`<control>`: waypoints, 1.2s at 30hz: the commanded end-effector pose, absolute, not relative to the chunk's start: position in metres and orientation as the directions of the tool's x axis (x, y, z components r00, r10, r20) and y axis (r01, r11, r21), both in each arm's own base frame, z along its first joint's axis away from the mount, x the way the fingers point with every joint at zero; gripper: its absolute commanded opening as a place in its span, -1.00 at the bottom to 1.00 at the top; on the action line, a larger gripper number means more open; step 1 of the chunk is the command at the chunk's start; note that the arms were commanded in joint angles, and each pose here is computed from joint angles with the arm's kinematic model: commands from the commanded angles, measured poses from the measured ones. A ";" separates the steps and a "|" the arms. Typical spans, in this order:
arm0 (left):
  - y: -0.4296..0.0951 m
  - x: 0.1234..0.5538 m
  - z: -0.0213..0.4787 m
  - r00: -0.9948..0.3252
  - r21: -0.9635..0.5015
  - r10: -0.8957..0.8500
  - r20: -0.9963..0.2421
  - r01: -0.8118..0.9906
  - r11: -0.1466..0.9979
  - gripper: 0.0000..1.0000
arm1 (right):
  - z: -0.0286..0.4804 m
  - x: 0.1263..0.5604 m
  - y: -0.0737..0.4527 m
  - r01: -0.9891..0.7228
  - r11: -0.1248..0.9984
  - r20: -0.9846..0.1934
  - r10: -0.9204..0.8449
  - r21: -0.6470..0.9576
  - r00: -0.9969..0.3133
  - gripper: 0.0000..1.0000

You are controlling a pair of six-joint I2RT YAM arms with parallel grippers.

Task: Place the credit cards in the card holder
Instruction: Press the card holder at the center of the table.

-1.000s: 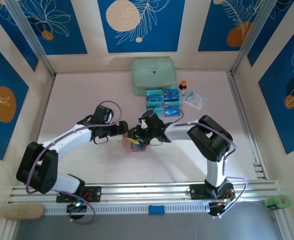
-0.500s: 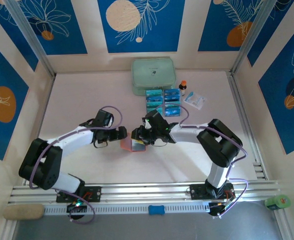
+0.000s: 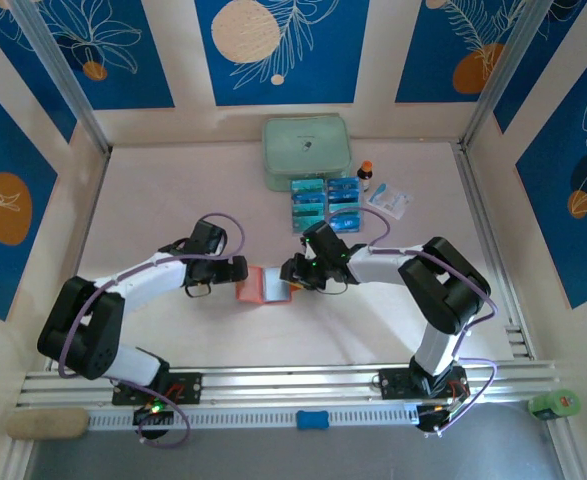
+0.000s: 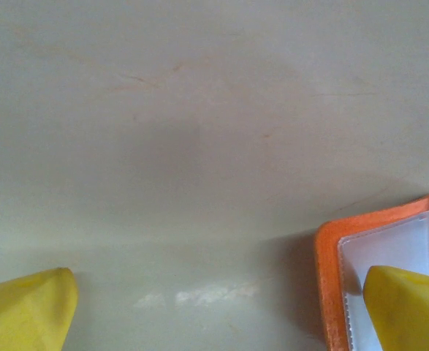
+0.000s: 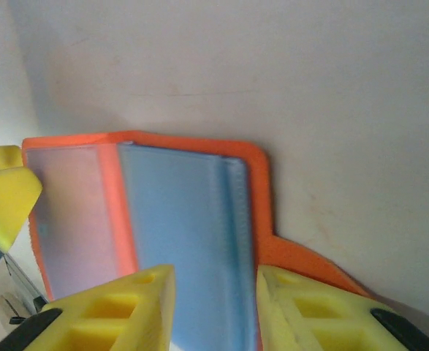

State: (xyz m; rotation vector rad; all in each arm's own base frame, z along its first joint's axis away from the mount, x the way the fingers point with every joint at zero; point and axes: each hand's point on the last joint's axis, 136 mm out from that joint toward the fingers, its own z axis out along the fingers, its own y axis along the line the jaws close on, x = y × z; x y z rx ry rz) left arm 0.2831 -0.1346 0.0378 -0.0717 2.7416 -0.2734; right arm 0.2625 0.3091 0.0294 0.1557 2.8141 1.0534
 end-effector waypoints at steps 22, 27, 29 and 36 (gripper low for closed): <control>-0.141 0.287 0.029 -0.930 -0.142 -0.007 -0.367 0.049 0.989 1.00 | 0.043 0.264 0.281 0.063 0.751 -0.108 0.177 0.657 -0.978 -0.31; -0.145 0.287 0.028 -0.931 -0.156 -0.007 -0.365 0.054 0.986 1.00 | 0.085 0.281 0.267 -0.016 0.740 -0.207 0.168 0.672 -0.964 -0.30; -0.146 0.286 0.027 -0.932 -0.158 -0.008 -0.364 0.053 0.986 1.00 | 0.105 0.293 0.253 -0.047 0.759 -0.268 0.170 0.650 -0.948 -0.30; -0.145 0.287 0.026 -0.931 -0.157 -0.012 -0.366 0.049 0.986 1.00 | 0.144 0.347 0.187 -0.004 0.800 -0.361 0.266 0.600 -0.894 -0.27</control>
